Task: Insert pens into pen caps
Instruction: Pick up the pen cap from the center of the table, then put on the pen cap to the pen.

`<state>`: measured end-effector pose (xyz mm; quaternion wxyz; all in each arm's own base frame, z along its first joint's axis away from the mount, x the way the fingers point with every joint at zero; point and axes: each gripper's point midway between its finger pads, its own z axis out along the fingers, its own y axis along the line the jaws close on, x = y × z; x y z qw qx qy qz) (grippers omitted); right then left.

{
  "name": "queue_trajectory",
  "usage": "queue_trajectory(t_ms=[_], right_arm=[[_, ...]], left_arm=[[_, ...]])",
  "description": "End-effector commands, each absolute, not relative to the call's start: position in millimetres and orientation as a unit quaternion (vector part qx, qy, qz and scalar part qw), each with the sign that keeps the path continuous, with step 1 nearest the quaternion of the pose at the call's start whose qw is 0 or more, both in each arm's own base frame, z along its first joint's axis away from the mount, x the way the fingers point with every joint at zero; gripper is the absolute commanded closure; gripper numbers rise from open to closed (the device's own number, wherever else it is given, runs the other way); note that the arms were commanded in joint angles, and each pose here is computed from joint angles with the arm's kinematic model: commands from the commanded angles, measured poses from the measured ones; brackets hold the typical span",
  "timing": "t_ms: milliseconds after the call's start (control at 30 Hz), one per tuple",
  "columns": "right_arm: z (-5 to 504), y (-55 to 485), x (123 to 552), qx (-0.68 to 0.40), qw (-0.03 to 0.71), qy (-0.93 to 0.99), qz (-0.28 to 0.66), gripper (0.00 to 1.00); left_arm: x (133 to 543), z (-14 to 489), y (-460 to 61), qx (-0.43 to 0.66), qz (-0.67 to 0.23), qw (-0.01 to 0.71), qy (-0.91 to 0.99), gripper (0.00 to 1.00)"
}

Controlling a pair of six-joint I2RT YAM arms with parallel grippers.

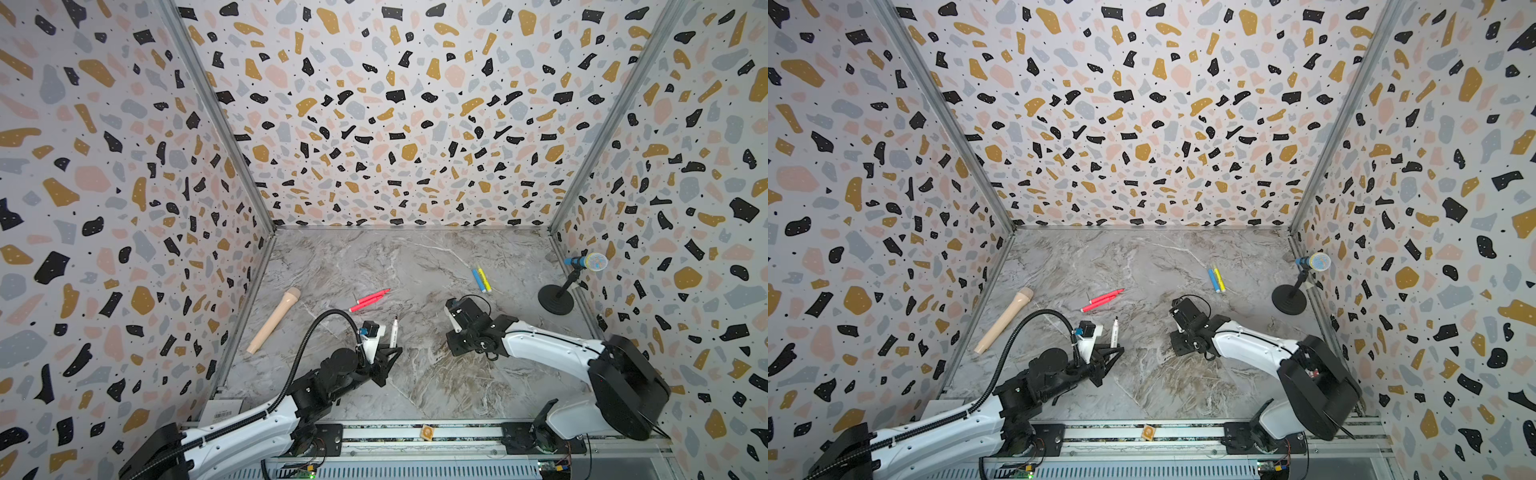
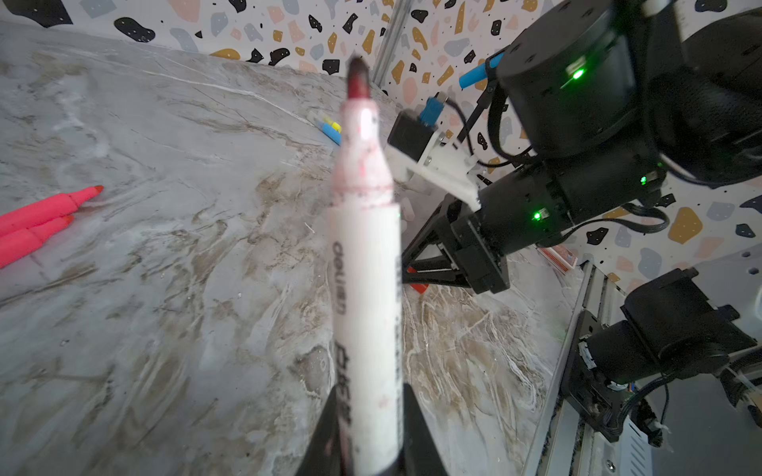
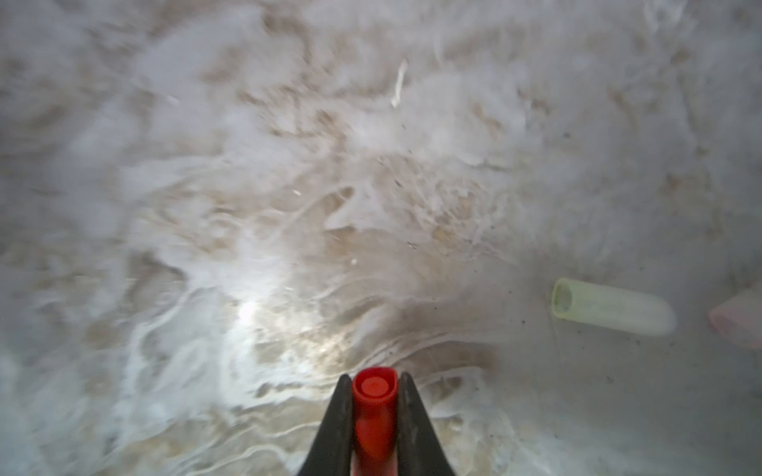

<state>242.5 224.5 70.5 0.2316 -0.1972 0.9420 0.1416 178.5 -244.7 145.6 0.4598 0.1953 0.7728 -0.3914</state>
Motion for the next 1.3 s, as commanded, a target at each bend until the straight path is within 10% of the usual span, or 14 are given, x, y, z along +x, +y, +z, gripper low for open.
queue_trajectory(t_ms=[0,367,1267], right_arm=[[140.6,247.3,251.5,-0.210,0.316,0.892,0.245,0.92],[285.9,244.7,257.1,-0.167,0.456,0.703,0.519,0.92],[295.0,263.5,207.9,-0.182,0.421,0.609,0.647,0.95]], left_arm=[[170.5,164.9,-257.7,0.208,-0.444,0.467,0.736,1.00],[134.6,171.6,-302.6,0.217,-0.508,0.443,0.706,1.00],[132.7,213.2,-353.8,0.220,-0.565,0.441,0.662,1.00]])
